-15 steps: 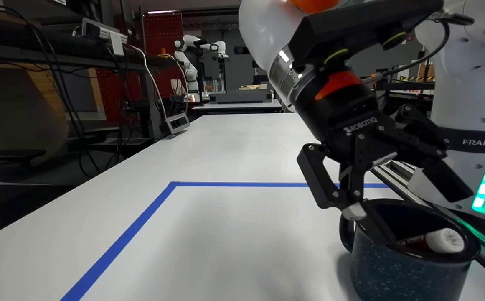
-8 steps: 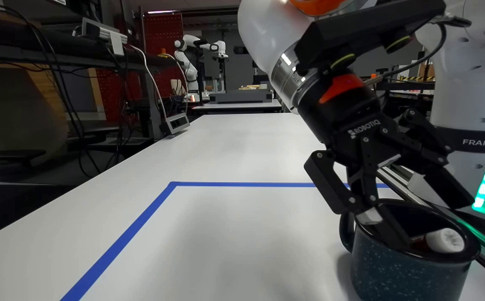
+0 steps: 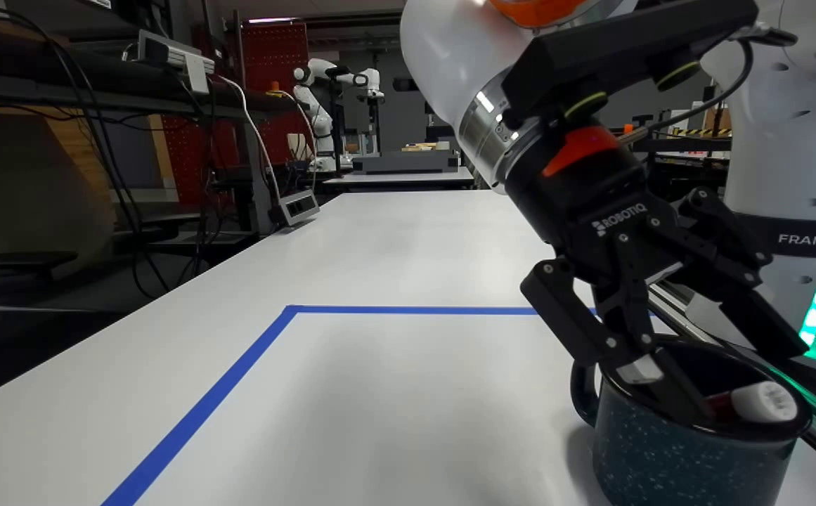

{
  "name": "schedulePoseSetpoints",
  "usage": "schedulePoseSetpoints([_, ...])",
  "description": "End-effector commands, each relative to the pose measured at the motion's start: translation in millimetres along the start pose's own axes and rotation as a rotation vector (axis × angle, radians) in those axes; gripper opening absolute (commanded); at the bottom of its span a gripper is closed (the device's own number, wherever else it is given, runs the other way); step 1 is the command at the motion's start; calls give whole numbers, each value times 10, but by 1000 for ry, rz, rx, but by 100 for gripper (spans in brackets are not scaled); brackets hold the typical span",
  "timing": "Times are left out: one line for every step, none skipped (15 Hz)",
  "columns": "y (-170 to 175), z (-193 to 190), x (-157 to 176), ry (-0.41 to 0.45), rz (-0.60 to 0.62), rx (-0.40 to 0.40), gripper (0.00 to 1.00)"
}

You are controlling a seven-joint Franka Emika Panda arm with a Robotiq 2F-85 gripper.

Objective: Take the marker out of the mug.

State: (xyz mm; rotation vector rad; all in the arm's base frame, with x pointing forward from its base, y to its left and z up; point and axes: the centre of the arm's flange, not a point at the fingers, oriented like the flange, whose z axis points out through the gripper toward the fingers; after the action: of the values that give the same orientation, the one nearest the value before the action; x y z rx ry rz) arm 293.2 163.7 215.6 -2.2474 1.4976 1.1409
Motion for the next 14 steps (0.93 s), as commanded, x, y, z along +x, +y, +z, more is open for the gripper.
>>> schedulePoseSetpoints([271, 80, -69, 11, -18, -26, 76])
schedulePoseSetpoints([299, 77, -91, 10, -21, -25, 76])
schedulePoseSetpoints([324, 72, -102, 13, -19, -24, 76])
schedulePoseSetpoints([359, 58, -107, 14, -15, -21, 76])
schedulePoseSetpoints([401, 38, -109, 15, -10, -17, 75])
schedulePoseSetpoints([423, 26, -107, 16, -7, -14, 76])
schedulePoseSetpoints([449, 17, -103, 19, -4, -11, 75])
schedulePoseSetpoints([467, 3, -99, 17, -2, -5, 76])
schedulePoseSetpoints([472, -7, -96, 18, -3, -2, 77])
schedulePoseSetpoints([478, -14, -99, 17, -2, -2, 77])
schedulePoseSetpoints([482, -16, -100, 15, -3, -3, 78])
schedulePoseSetpoints([487, -16, -102, 14, -3, -3, 78])
schedulePoseSetpoints([502, -10, -111, 9, -5, -9, 77])
schedulePoseSetpoints([512, -5, -117, 10, -4, -19, 78])
